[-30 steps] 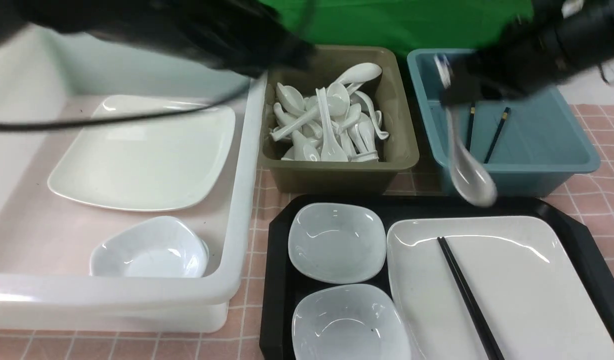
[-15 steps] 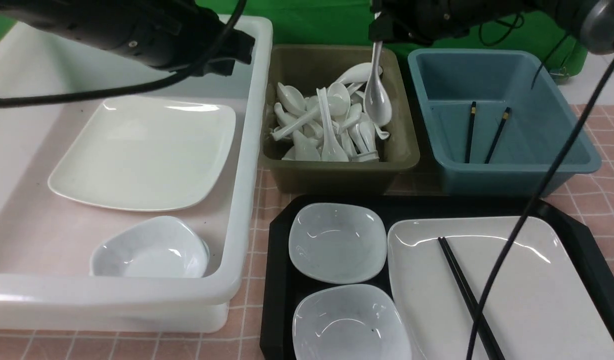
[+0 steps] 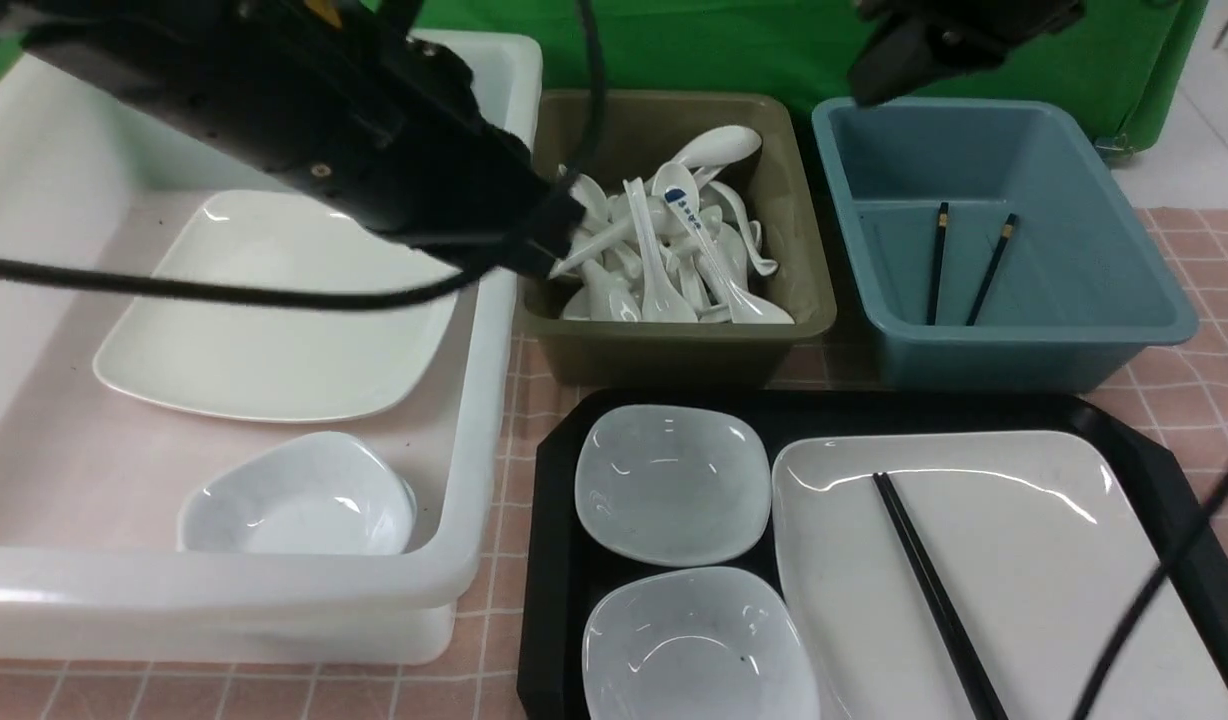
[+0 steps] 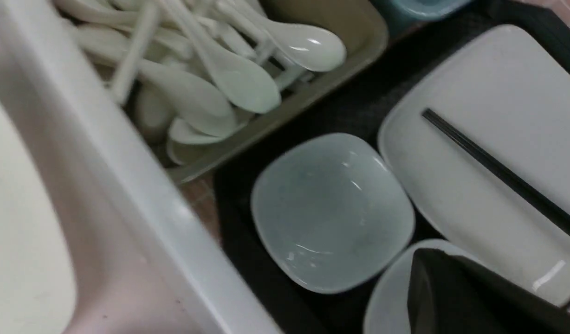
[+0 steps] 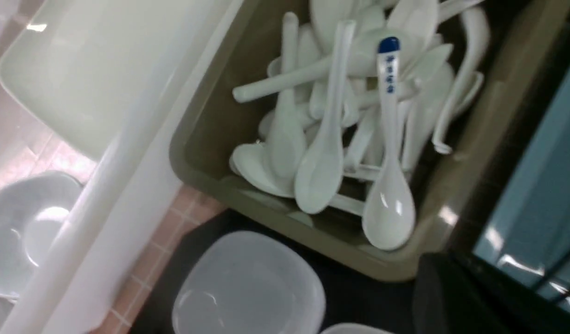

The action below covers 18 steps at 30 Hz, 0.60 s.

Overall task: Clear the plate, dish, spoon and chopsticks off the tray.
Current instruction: Use the right arm to put the soup spoon into the small storage box in the middle, then use the right arm to grab a pair of chopsticks from the plate

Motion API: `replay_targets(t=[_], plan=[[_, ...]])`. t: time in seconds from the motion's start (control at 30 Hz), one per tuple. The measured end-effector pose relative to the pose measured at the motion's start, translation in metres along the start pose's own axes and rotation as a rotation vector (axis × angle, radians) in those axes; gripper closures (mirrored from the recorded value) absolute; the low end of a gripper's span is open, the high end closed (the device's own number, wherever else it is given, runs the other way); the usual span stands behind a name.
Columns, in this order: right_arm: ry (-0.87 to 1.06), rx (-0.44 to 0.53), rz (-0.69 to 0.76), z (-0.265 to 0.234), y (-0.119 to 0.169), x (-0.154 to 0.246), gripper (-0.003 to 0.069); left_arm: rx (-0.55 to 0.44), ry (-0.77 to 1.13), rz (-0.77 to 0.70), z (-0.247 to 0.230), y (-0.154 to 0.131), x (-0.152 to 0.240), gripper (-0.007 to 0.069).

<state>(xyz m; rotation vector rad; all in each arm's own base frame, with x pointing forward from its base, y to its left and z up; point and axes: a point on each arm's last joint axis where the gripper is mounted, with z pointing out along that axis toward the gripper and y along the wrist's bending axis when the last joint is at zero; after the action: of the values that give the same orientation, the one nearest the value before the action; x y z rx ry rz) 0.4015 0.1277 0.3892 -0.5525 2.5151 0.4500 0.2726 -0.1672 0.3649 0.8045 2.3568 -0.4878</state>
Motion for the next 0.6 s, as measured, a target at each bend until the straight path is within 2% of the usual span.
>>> replay_targets(t=[0.1, 0.13, 0.17, 0.27, 0.3, 0.33, 0.47, 0.5, 0.53, 0.6], plan=[[0.039, 0.02, 0.021, -0.025, 0.009, 0.027, 0.0622, 0.077, 0.062, 0.068, 0.01, -0.031, 0.008, 0.0628], [0.055, 0.02, 0.025, -0.022, 0.009, 0.03, 0.0622, 0.077, 0.063, 0.068, 0.01, -0.032, 0.008, 0.0628], [0.121, 0.032, 0.031, -0.025, 0.014, 0.056, 0.0602, 0.121, 0.097, 0.111, 0.019, -0.051, 0.015, 0.0628], [0.275, 0.054, 0.05, -0.009, 0.018, 0.101, 0.0523, 0.161, 0.108, 0.176, 0.034, -0.074, 0.023, 0.0628], [0.288, 0.052, 0.051, -0.008, 0.018, 0.105, 0.0515, 0.164, 0.113, 0.182, 0.035, -0.076, 0.025, 0.0628], [0.401, 0.052, 0.074, 0.01, 0.02, 0.138, 0.0445, 0.185, 0.107, 0.217, 0.045, -0.089, 0.03, 0.0628], [0.519, 0.063, 0.076, 0.051, 0.024, 0.195, 0.0253, 0.211, 0.108, 0.261, 0.062, -0.109, 0.04, 0.0628], [0.521, 0.063, 0.075, 0.052, 0.024, 0.197, 0.0253, 0.212, 0.108, 0.262, 0.063, -0.109, 0.041, 0.0628], [0.529, 0.069, 0.066, 0.065, 0.026, 0.211, 0.0194, 0.216, 0.115, 0.267, 0.068, -0.113, 0.043, 0.0628], [0.54, 0.08, 0.056, 0.081, 0.026, 0.228, 0.0144, 0.217, 0.128, 0.27, 0.075, -0.114, 0.045, 0.0628]])
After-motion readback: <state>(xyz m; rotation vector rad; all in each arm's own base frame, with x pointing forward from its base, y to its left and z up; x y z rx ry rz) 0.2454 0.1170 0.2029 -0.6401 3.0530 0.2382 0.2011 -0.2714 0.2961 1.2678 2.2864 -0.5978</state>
